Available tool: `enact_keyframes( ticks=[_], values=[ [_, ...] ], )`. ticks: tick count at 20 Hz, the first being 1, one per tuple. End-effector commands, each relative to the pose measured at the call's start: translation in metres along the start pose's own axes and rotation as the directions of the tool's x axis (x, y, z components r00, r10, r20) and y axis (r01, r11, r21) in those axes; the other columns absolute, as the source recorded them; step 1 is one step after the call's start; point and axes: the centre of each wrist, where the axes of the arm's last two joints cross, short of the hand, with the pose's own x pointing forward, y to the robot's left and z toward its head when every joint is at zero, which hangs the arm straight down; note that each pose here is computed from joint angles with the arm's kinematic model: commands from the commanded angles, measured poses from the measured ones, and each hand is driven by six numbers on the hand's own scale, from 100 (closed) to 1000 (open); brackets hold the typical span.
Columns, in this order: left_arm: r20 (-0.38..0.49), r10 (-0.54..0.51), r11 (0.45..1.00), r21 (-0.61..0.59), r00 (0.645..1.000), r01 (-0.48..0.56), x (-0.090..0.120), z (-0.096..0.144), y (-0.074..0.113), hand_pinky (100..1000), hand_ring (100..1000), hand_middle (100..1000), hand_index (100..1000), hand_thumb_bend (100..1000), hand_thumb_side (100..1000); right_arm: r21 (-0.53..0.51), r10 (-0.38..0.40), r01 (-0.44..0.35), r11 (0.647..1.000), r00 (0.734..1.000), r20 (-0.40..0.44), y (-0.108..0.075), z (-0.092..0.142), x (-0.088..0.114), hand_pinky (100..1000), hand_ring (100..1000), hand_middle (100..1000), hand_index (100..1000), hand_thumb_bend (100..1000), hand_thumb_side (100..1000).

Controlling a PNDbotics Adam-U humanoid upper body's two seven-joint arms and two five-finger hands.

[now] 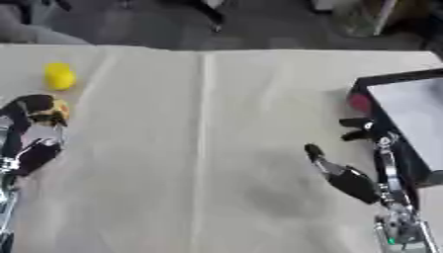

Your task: Pick up the objects with one hand, pass them to the other hand, and then place them into the box on the other side of the table.

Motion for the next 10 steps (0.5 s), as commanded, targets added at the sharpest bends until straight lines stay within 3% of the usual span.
enact_keyframes(
  ticks=[1, 8, 10],
  values=[
    [0.031, -0.015, 1.000, 0.002, 0.999, 0.015, 0.006, -0.004, 0.006, 730, 759, 713, 721, 100, 100, -0.006, 0.016, -0.016, 1.000, 1.000, 0.026, -0.006, -0.004, 0.004, 901, 608, 673, 707, 562, 434],
    [0.031, -0.019, 1.000, -0.011, 0.999, 0.019, 0.006, -0.004, 0.006, 730, 760, 716, 722, 100, 100, -0.004, 0.016, -0.016, 1.000, 1.000, 0.022, -0.005, -0.003, 0.003, 901, 607, 672, 706, 564, 432],
    [0.055, -0.087, 0.996, -0.024, 0.995, 0.088, 0.008, -0.008, 0.019, 745, 764, 716, 726, 100, 100, -0.003, 0.019, -0.019, 1.000, 0.999, 0.028, -0.005, -0.004, 0.004, 901, 606, 673, 706, 562, 434]
  ],
)
